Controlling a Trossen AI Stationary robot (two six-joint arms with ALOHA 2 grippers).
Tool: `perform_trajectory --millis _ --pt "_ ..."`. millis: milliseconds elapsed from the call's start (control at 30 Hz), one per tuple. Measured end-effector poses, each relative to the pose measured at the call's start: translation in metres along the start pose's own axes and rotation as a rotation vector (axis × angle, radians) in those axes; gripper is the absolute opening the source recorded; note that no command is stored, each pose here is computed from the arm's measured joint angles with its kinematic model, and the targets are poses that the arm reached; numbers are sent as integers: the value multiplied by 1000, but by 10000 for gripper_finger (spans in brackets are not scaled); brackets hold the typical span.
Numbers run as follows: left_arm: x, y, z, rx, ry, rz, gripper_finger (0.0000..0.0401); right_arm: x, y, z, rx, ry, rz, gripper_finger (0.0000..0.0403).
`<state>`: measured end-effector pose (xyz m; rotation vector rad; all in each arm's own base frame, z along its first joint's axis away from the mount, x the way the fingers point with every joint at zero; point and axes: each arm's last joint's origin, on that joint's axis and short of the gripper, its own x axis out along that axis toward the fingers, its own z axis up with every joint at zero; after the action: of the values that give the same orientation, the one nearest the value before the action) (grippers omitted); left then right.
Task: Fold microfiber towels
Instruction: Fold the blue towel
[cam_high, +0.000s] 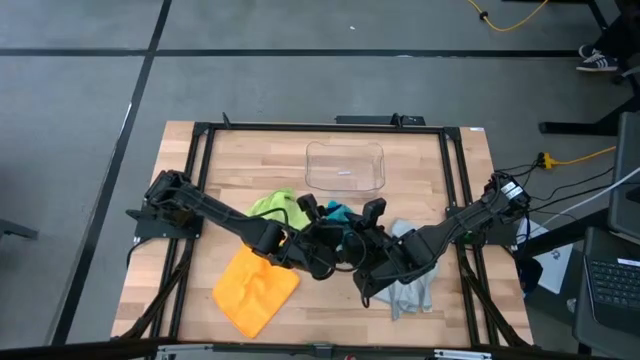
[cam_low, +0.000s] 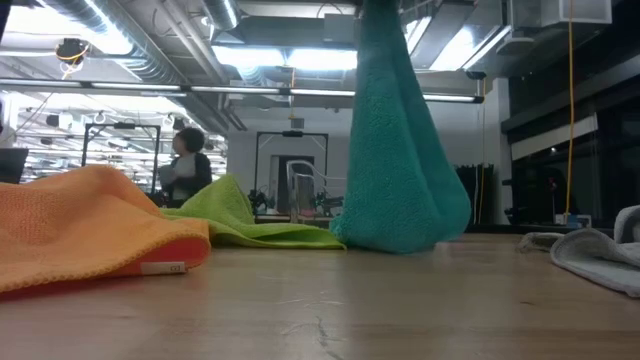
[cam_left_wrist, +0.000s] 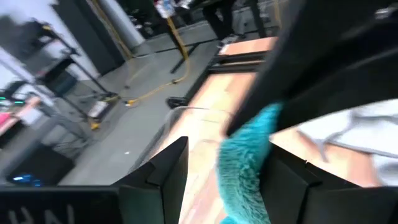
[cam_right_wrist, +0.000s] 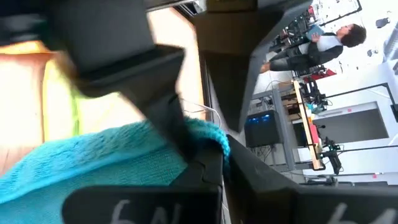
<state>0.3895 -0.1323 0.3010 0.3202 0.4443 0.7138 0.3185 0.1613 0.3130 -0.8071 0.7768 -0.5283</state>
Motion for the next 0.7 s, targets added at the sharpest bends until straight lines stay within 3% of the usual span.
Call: perform_trajectory --millis 133,400,700 --pt "-2 1 -4 39 11 48 167 -4 2 0 -6 -10 4 2" --pt "-2 2 -8 57 33 44 166 -8 3 0 -27 -22 -10 2" --pt "-2 2 -11 68 55 38 166 -10 -3 1 -10 -34 -104 1"
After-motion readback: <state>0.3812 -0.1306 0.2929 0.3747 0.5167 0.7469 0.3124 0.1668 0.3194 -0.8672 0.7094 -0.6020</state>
